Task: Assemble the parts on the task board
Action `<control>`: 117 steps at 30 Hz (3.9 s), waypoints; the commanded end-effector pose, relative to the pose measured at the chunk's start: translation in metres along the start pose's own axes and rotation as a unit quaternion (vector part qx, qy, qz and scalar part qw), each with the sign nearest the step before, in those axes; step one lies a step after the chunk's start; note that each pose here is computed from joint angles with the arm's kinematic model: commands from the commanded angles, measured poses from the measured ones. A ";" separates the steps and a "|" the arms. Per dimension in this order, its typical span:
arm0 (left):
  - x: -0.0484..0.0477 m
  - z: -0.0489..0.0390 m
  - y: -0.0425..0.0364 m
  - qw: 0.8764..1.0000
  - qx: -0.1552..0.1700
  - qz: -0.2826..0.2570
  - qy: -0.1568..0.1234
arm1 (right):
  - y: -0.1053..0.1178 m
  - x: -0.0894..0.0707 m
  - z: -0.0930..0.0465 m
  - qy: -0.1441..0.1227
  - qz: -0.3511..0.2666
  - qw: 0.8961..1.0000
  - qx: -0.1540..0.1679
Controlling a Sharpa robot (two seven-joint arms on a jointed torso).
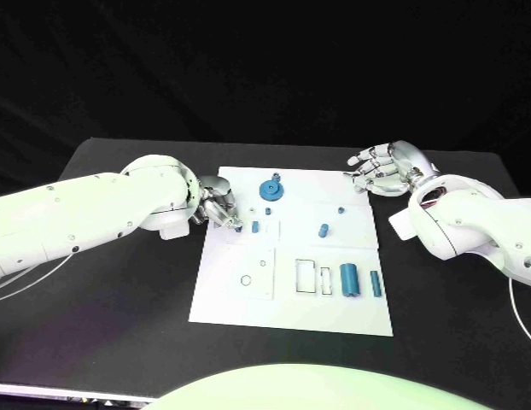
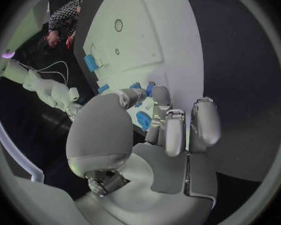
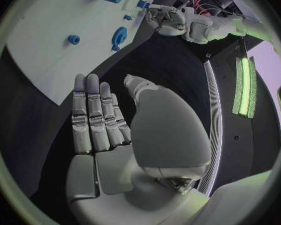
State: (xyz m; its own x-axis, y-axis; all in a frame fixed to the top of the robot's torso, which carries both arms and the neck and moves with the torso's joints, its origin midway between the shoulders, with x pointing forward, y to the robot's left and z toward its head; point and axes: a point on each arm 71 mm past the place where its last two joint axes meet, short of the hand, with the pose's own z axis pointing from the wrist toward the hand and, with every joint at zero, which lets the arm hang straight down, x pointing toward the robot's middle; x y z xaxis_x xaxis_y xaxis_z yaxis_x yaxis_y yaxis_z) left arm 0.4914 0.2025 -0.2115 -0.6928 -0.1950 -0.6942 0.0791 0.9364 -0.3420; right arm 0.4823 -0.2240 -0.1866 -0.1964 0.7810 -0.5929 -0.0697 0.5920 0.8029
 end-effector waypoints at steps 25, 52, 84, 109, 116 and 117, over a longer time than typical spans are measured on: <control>-0.0003 0.0022 0.0008 0.999 0.007 -0.014 0.038 | -0.001 0.001 0.000 0.006 -0.001 1.000 -0.002; -0.0031 0.0100 -0.0028 0.999 -0.009 -0.010 0.036 | -0.001 0.001 0.000 0.008 -0.003 1.000 -0.001; -0.0031 0.0119 -0.0008 0.999 -0.028 -0.006 0.028 | -0.001 -0.001 0.000 0.000 0.003 1.000 -0.001; -0.0151 0.0029 -0.0028 0.997 0.028 -0.068 -0.026 | -0.002 0.001 0.000 -0.002 0.010 1.000 -0.002; -0.0238 -0.0031 -0.0137 0.983 0.114 -0.129 -0.061 | 0.000 0.002 0.001 -0.006 0.004 1.000 -0.010; -0.0251 -0.0038 -0.0145 0.981 0.122 -0.136 -0.068 | 0.000 0.002 0.001 -0.007 0.003 1.000 -0.011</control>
State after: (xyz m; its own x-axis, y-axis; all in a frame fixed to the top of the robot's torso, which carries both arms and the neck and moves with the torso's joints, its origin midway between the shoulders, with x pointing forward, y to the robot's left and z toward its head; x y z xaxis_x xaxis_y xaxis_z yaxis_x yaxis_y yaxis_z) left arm 0.5038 0.2016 -0.1953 -0.6459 -0.3787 -0.6628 0.0469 0.8470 -0.5296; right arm 0.4825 -0.2234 -0.1896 -0.1954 0.7915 -0.5792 -0.0617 0.5795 0.8127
